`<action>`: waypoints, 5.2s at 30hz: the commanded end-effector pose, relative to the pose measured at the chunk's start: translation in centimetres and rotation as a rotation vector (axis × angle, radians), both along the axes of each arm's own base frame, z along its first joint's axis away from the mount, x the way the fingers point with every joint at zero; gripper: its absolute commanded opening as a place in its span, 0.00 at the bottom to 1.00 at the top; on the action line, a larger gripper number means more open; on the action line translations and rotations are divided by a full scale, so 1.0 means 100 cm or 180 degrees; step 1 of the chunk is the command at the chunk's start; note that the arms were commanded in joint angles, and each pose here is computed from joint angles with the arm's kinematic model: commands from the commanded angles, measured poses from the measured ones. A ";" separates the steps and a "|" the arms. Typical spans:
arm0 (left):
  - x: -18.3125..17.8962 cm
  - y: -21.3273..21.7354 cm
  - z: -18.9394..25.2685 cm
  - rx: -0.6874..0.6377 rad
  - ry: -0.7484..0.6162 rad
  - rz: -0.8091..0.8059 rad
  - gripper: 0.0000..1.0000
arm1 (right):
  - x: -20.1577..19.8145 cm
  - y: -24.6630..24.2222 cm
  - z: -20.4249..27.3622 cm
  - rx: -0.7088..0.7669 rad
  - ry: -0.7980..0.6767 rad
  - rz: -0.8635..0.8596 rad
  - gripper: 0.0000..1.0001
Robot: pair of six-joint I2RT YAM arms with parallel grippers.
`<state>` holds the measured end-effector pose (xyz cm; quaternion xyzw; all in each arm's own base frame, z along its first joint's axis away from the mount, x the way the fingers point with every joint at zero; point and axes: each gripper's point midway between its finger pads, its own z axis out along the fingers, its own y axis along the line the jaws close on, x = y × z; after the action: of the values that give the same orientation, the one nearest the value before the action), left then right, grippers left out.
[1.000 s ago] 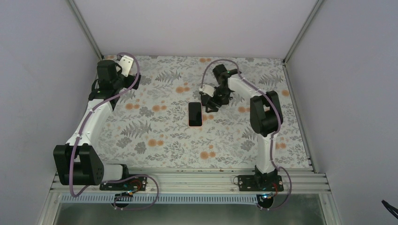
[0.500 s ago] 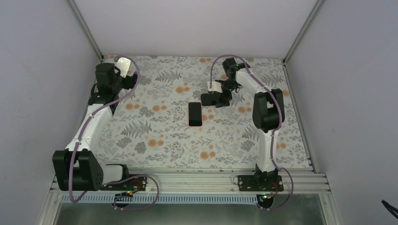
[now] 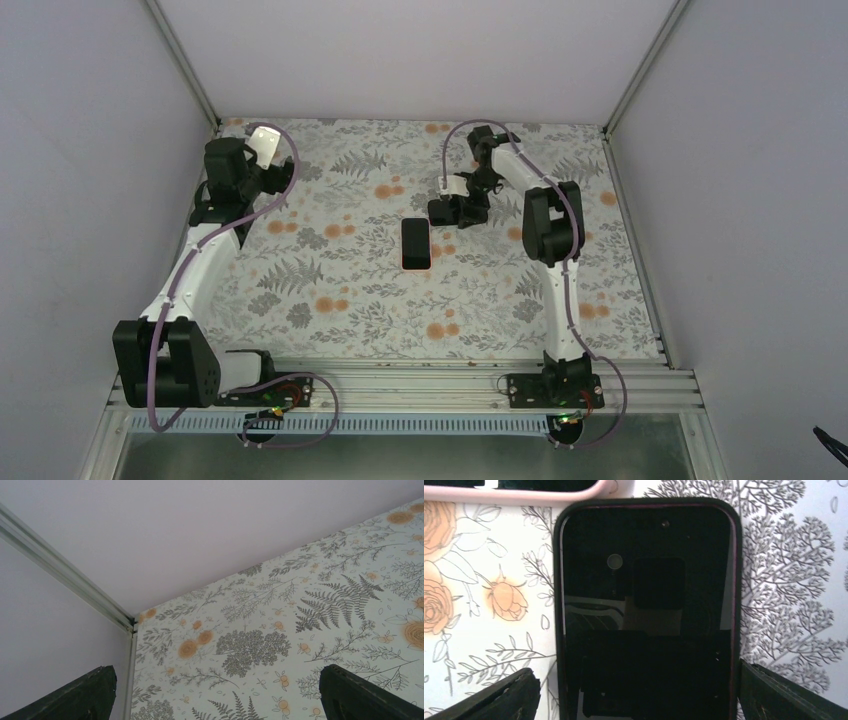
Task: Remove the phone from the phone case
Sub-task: Pick up the phone at the center of the board, then remove the phone case from the phone.
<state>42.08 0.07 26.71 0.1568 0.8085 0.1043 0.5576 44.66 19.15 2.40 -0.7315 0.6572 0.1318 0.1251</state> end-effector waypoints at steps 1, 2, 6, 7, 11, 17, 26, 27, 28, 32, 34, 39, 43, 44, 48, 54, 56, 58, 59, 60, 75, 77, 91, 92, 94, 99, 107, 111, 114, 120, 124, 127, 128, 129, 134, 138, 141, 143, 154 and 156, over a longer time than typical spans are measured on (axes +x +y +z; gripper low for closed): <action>-0.001 0.000 0.009 -0.0068 -0.0078 -0.0051 1.00 | 0.019 -0.005 0.002 0.0011 -0.0165 -0.0109 1.00; -0.002 0.001 0.010 -0.0077 -0.0082 -0.0045 1.00 | 0.023 -0.007 0.000 -0.0004 -0.0201 -0.0124 1.00; -0.004 0.003 0.011 -0.0156 -0.0073 -0.0082 1.00 | 0.031 -0.012 -0.002 -0.0015 -0.0285 -0.0144 1.00; -0.004 0.003 0.011 -0.0171 -0.0074 -0.0090 1.00 | 0.031 -0.013 -0.004 -0.0032 -0.0286 -0.0135 1.00; -0.005 0.003 0.010 -0.0188 -0.0060 -0.0121 1.00 | 0.030 -0.017 -0.014 -0.0126 -0.0211 -0.0103 1.00; -0.007 -0.006 0.005 -0.0215 0.0009 -0.0298 1.00 | 0.015 -0.025 -0.030 -0.0287 0.0128 -0.0012 0.98; -0.003 -0.044 -0.019 -0.0269 0.0499 -0.1012 1.00 | -0.008 -0.034 -0.027 -0.0363 0.0192 -0.0210 0.57; -0.001 -0.048 -0.020 -0.0279 0.0548 -0.1073 1.00 | -0.011 -0.032 -0.022 -0.0315 0.0143 -0.0232 0.56; 0.001 -0.054 -0.022 -0.0318 0.0620 -0.1155 1.00 | -0.013 -0.030 -0.017 -0.0257 0.0083 -0.0258 0.55; 0.003 -0.092 -0.016 -0.0665 0.0882 -0.1676 1.00 | -0.017 -0.014 0.029 0.0114 -0.0301 -0.0399 0.54; 0.000 -0.119 -0.015 -0.0858 0.1056 -0.2002 1.00 | -0.023 -0.004 0.049 0.0268 -0.0436 -0.0448 0.54; -0.003 -0.184 -0.029 -0.1083 0.1531 -0.2465 1.00 | -0.046 0.024 0.079 0.0460 -0.0636 -0.0440 0.56; -0.008 -0.228 -0.036 -0.1430 0.1949 -0.2805 1.00 | -0.052 0.042 0.089 0.0505 -0.0763 -0.0510 0.56; -0.008 -0.236 -0.038 -0.1572 0.2080 -0.2879 1.00 | -0.050 0.046 0.094 0.0542 -0.0806 -0.0538 0.56; 0.000 -0.252 -0.054 -0.2065 0.2614 -0.2963 1.00 | -0.044 0.059 0.113 0.0704 -0.0971 -0.0613 0.56; 0.012 -0.257 -0.094 -0.2307 0.3063 -0.2781 1.00 | -0.035 0.074 0.139 0.0872 -0.1148 -0.0661 0.55; 0.012 -0.258 -0.101 -0.2344 0.3118 -0.2756 1.00 | -0.032 0.078 0.144 0.0891 -0.1195 -0.0675 0.55; 0.013 -0.260 -0.104 -0.2366 0.3151 -0.2731 1.00 | -0.029 0.084 0.148 0.0914 -0.1232 -0.0666 0.55; 0.014 -0.261 -0.106 -0.2374 0.3162 -0.2725 1.00 | -0.028 0.088 0.150 0.0927 -0.1253 -0.0662 0.56; 0.014 -0.262 -0.105 -0.2385 0.3166 -0.2721 1.00 | -0.026 0.091 0.151 0.0929 -0.1270 -0.0650 0.56; -0.012 -0.284 -0.073 -0.2496 0.3228 -0.3199 0.16 | -0.006 0.121 0.168 0.1012 -0.1530 -0.0747 0.56; -0.014 -0.283 -0.066 -0.2474 0.3167 -0.3277 0.03 | -0.008 0.120 0.171 0.1021 -0.1524 -0.0747 0.58; -0.021 -0.242 -0.022 -0.0658 0.2045 -0.3044 0.02 | -0.098 0.082 0.174 0.1060 -0.0061 -0.0818 1.00; -0.022 -0.238 -0.014 -0.0476 0.1865 -0.2988 0.02 | -0.100 0.078 0.170 0.0976 0.0032 -0.0884 1.00; -0.027 -0.234 0.000 -0.0118 0.1554 -0.2902 0.02 | -0.100 0.068 0.157 0.0738 0.0107 -0.0981 1.00; -0.060 -0.238 0.026 0.0303 0.1059 -0.3035 0.02 | -0.097 0.063 0.151 0.0733 0.0159 -0.1048 0.99; -0.101 -0.255 0.005 0.0507 0.1262 -0.3305 0.02 | -0.082 0.070 0.170 0.0909 0.0129 -0.1062 0.96; -0.118 -0.262 0.003 0.0512 0.1329 -0.3449 0.02 | -0.072 0.069 0.169 0.0898 0.0058 -0.1086 0.94; -0.123 -0.265 0.003 0.0540 0.1326 -0.3474 0.02 | -0.069 0.070 0.168 0.0896 0.0058 -0.1076 0.93; -0.137 -0.264 0.012 0.0591 0.1327 -0.3602 0.02 | -0.065 0.058 0.160 0.0857 0.0053 -0.1059 0.92; -0.152 -0.264 0.014 0.0639 0.1384 -0.3729 0.02 | -0.055 0.049 0.155 0.0845 0.0051 -0.1105 0.92; -0.167 -0.267 0.008 0.0678 0.1546 -0.3872 0.02 | -0.043 0.045 0.156 0.0861 0.0015 -0.1146 0.91; -0.173 -0.269 0.005 0.0698 0.1604 -0.3917 0.02 | -0.038 0.045 0.158 0.0874 -0.0013 -0.1168 0.91; -0.176 -0.272 0.002 0.0717 0.1658 -0.3942 0.02 | -0.033 0.045 0.160 0.0891 -0.0031 -0.1187 0.91; -0.179 -0.284 -0.007 0.0799 0.1673 -0.3940 0.02 | -0.024 0.054 0.173 0.1008 0.0002 -0.1150 0.86; -0.167 -0.283 -0.009 0.0892 0.1570 -0.3773 0.02 | -0.033 0.049 0.175 0.0972 0.0010 -0.1141 0.88; -0.163 -0.280 -0.009 0.0943 0.1507 -0.3692 0.02 | -0.052 0.033 0.175 0.0912 -0.0033 -0.1157 0.89; -0.160 -0.277 -0.007 0.0981 0.1449 -0.3633 0.02 | -0.072 0.023 0.174 0.0900 -0.0025 -0.1131 0.89; -0.149 -0.282 -0.003 0.0964 0.1288 -0.3589 0.02 | -0.155 0.013 0.188 0.1282 0.0032 -0.0974 0.84; -0.148 -0.285 -0.004 0.0937 0.1312 -0.3606 0.02 | -0.152 0.016 0.191 0.1351 0.0007 -0.0995 0.81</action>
<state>26.64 -27.48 24.25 0.6601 0.6827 -0.1193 0.2896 29.14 19.61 20.58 -0.5841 0.7360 0.2229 0.2598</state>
